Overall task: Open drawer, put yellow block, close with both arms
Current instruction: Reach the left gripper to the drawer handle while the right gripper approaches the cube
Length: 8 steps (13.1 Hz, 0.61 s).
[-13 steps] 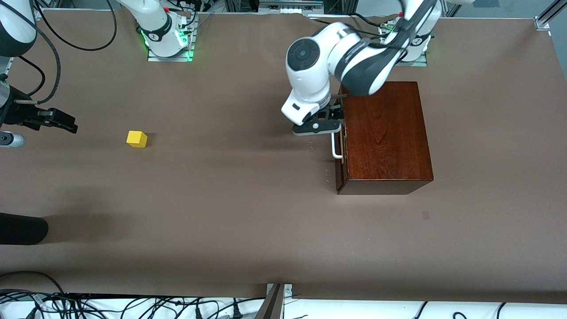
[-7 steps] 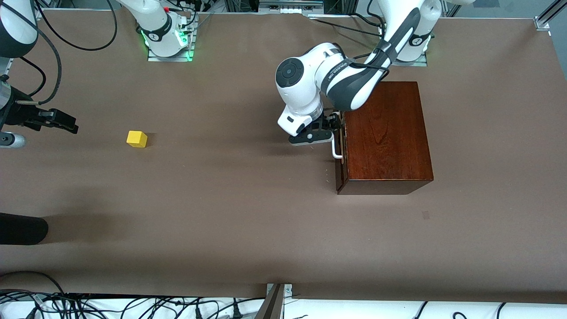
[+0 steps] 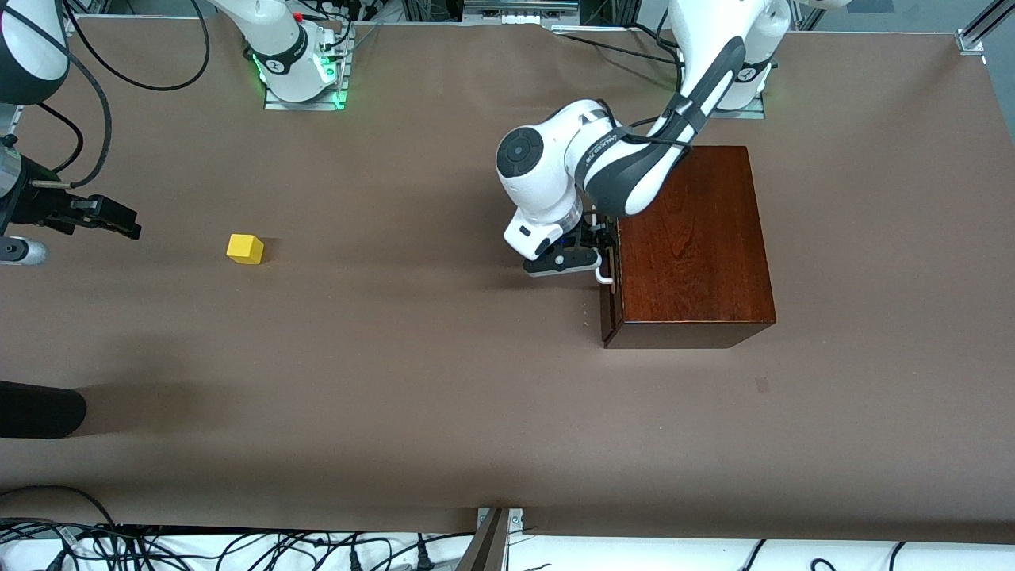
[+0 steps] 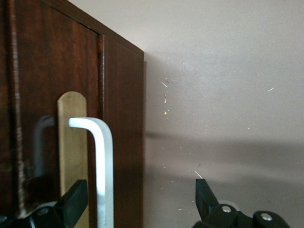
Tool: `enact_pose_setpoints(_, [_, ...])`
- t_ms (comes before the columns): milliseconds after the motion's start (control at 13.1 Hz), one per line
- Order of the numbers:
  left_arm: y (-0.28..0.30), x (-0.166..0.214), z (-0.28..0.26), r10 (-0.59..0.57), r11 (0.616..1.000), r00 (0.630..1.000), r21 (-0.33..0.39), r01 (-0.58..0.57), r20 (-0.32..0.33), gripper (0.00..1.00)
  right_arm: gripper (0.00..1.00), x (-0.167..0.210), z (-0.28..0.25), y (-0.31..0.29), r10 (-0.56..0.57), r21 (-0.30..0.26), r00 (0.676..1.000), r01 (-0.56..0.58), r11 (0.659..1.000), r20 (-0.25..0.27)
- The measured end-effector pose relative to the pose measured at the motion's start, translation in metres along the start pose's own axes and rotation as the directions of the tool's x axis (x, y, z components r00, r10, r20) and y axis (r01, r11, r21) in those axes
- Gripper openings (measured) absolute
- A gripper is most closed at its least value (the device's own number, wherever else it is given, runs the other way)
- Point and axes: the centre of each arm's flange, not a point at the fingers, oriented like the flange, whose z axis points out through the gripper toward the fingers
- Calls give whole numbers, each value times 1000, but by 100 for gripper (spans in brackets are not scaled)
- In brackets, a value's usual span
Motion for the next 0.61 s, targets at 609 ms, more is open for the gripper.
enact_pose_setpoints(609, [6,5,19,-15,1000,1000,-19,15,5,100,100,-7,84,0,-1,9,1000,1,1000,-26])
